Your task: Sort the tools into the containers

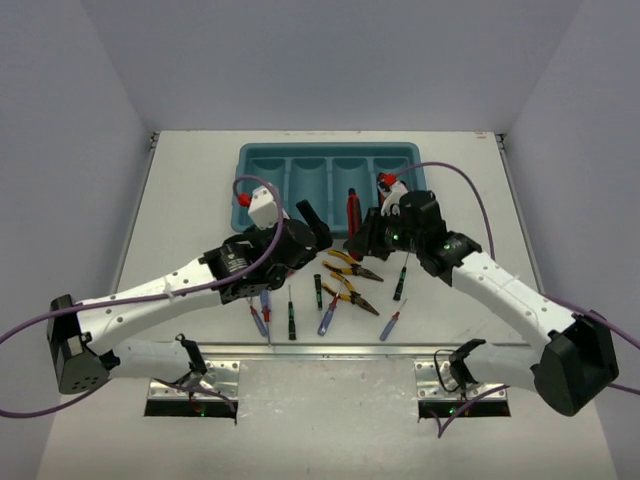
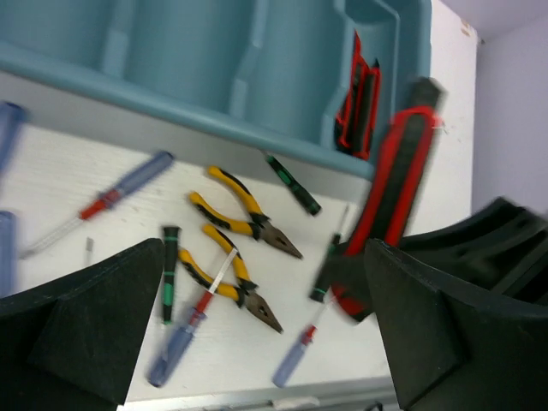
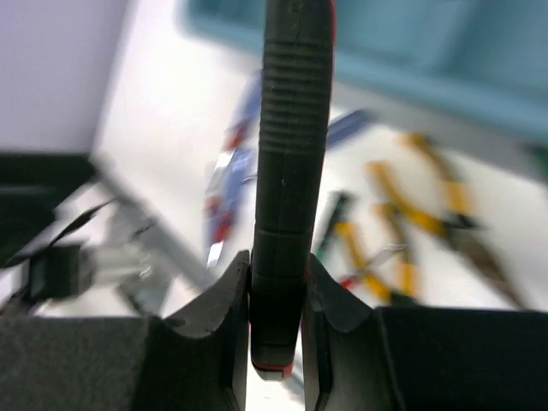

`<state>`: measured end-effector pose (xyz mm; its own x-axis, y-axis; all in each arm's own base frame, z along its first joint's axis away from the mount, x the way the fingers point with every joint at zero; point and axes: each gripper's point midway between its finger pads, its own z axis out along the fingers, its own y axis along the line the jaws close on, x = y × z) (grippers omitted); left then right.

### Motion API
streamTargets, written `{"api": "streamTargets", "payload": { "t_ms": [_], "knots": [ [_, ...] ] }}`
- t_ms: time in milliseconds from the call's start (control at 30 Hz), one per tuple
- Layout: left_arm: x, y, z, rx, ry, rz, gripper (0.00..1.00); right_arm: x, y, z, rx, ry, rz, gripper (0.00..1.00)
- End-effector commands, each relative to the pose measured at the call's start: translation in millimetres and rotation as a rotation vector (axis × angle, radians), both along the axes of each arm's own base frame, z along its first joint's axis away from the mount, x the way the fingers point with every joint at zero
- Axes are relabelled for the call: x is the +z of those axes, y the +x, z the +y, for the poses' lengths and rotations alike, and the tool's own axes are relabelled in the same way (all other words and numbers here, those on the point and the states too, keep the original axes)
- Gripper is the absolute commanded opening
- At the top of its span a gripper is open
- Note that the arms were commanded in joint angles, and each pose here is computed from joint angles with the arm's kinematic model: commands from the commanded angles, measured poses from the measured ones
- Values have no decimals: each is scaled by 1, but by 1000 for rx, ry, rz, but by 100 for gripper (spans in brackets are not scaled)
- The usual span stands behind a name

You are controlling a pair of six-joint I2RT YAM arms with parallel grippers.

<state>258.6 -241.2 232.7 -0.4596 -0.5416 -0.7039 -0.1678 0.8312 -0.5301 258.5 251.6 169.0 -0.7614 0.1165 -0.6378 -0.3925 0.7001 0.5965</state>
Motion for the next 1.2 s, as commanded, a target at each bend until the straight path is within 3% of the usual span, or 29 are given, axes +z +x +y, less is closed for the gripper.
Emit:
{"api": "streamTargets", "payload": {
  "t_ms": [0,133,300,433,533,667,800,1000,1067,1167],
  "knots": [
    [32,-5,69,104,113,-94,100,-5,66,-95,-298,-347,-40,0],
    [29,-18,78,9,166,-111,100,-27,106,-141,-376,-559,52,0],
    [18,-29,84,-76,228,-92,100,-27,163,-155,-363,-666,65,0],
    [5,-37,76,-188,286,-66,100,-44,191,-167,-348,-788,96,1],
    [-3,-41,78,-211,313,-39,100,-54,199,-167,-323,-796,119,5],
    [-6,-43,83,-211,330,-44,100,-63,200,-159,-303,-767,146,22],
    [-7,-43,87,-208,345,-46,100,-56,194,-158,-319,-748,160,57],
    [-5,-42,102,-157,402,-33,100,9,177,-158,-383,-657,75,83],
    [-3,-44,110,-129,418,-26,100,23,164,-154,-386,-608,65,99],
    [5,-44,122,-97,446,-41,100,42,137,-149,-420,-494,13,99]
  ]
}}
